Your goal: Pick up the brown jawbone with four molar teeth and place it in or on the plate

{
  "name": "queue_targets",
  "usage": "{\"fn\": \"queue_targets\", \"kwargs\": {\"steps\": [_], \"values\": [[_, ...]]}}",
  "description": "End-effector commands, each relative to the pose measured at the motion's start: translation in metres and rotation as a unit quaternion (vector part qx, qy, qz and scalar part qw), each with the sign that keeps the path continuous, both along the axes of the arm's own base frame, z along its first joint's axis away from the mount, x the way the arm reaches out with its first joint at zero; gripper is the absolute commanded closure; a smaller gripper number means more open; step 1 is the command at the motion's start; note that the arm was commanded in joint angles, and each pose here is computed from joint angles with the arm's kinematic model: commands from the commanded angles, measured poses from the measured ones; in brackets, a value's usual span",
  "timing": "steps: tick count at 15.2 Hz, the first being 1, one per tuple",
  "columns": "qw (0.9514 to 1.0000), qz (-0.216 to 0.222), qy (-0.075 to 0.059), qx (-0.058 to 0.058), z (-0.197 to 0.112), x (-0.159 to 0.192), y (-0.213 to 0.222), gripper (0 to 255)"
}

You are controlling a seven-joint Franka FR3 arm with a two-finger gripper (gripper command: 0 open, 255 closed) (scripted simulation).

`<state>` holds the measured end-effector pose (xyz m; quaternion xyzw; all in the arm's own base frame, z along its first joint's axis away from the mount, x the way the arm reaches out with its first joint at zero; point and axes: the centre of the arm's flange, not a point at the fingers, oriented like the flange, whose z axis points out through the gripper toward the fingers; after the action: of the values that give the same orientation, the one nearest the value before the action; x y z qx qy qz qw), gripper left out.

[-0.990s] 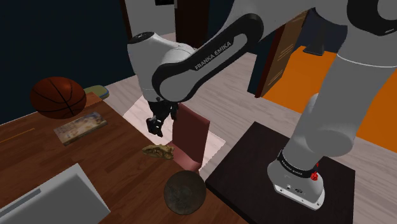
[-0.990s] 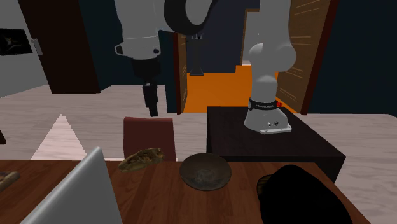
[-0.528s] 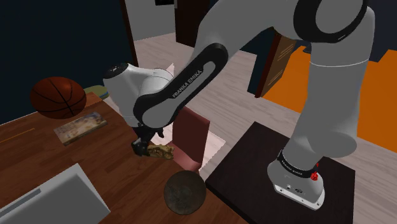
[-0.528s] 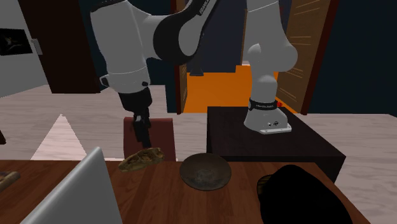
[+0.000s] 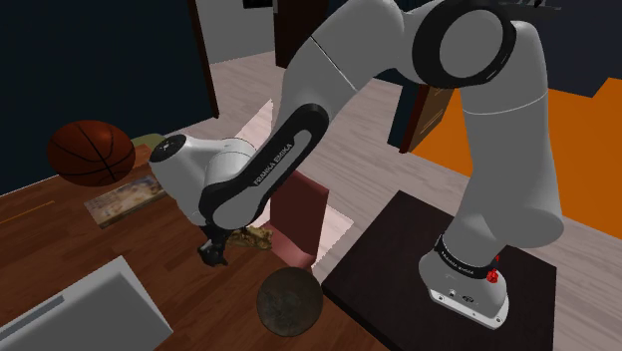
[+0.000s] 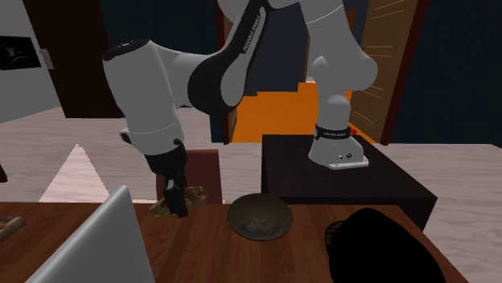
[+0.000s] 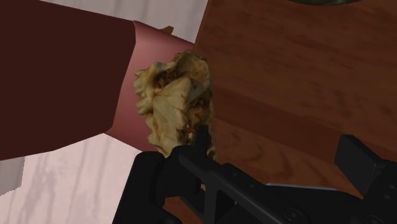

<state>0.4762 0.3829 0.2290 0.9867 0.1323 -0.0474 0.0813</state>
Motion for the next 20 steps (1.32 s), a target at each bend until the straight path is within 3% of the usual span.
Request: {"fn": "queue_targets", "kwargs": {"steps": [1,10,11,20], "values": [[1.0,0.0,0.0,0.0,-0.0103,-0.0011,-0.0007,0],[1.0,0.0,0.0,0.0,-0.0184,-0.0017,-0.0021,0],[1.0,0.0,0.0,0.0,-0.0184,-0.0017,-0.0021,255],[1.0,0.0,0.0,0.0,-0.0184,-0.0017,-0.0021,255]]}}
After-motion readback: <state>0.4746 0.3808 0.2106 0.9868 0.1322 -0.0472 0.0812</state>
